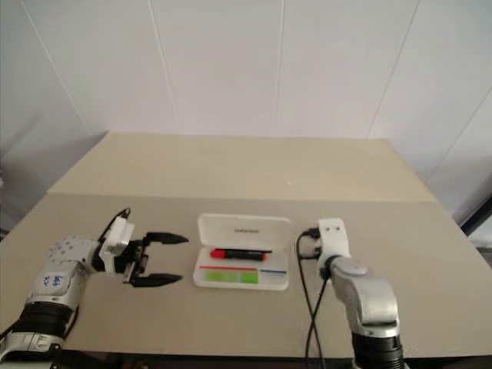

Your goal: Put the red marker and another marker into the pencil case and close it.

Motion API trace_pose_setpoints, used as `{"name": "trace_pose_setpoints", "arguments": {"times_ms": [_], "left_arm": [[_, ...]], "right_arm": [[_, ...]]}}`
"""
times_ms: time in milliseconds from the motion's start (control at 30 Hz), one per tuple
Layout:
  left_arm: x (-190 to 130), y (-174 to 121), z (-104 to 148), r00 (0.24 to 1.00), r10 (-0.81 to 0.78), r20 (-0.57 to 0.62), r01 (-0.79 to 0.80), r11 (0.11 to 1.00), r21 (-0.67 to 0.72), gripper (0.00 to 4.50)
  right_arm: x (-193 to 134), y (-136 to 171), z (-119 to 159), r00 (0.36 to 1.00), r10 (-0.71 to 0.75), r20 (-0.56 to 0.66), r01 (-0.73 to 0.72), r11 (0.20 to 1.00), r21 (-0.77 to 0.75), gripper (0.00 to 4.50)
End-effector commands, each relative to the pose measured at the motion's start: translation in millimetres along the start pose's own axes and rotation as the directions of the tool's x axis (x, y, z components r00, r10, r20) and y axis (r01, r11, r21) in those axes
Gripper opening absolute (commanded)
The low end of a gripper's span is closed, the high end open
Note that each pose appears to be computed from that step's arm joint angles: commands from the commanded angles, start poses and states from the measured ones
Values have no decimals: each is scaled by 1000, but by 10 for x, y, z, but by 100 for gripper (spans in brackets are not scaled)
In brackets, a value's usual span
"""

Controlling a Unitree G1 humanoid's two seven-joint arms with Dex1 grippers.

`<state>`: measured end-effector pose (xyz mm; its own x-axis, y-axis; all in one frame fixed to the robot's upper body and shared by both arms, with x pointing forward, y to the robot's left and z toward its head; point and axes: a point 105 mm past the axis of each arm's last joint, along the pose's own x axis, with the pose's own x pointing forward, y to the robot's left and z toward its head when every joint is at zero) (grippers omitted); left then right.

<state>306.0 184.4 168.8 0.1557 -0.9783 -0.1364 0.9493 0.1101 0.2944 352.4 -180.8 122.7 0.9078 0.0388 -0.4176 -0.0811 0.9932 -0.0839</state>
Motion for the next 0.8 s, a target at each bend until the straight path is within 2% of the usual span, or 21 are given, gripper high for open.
{"name": "trace_pose_setpoints", "arguments": {"times_ms": [33,167,300,333,500,667,800], "left_arm": [[2,11,86,1000,3,16,-4,999,40,450],[4,16,93,1000,6,17,-7,999,42,450],[-17,20,98,1000,11,12,-11,999,44,450],[-24,20,101,1000,12,12,-13,999,45,450],[-44,22,110,1000,18,8,-18,999,45,450],[-45,27,113,1000,19,8,-19,999,45,450],[-31,35,124,1000,18,10,-19,999,48,450]], "right_arm": [[4,-99,265,994,-10,113,12,1000,-22,37],[45,-152,428,982,-2,188,11,999,-47,37],[75,-154,455,979,23,204,-10,998,-65,37],[77,-139,452,979,41,202,-28,997,-67,110],[44,-37,513,963,151,225,-114,979,-166,263],[13,8,546,935,310,173,-231,900,-369,434],[30,-66,590,912,401,83,-311,810,-497,443]]}}
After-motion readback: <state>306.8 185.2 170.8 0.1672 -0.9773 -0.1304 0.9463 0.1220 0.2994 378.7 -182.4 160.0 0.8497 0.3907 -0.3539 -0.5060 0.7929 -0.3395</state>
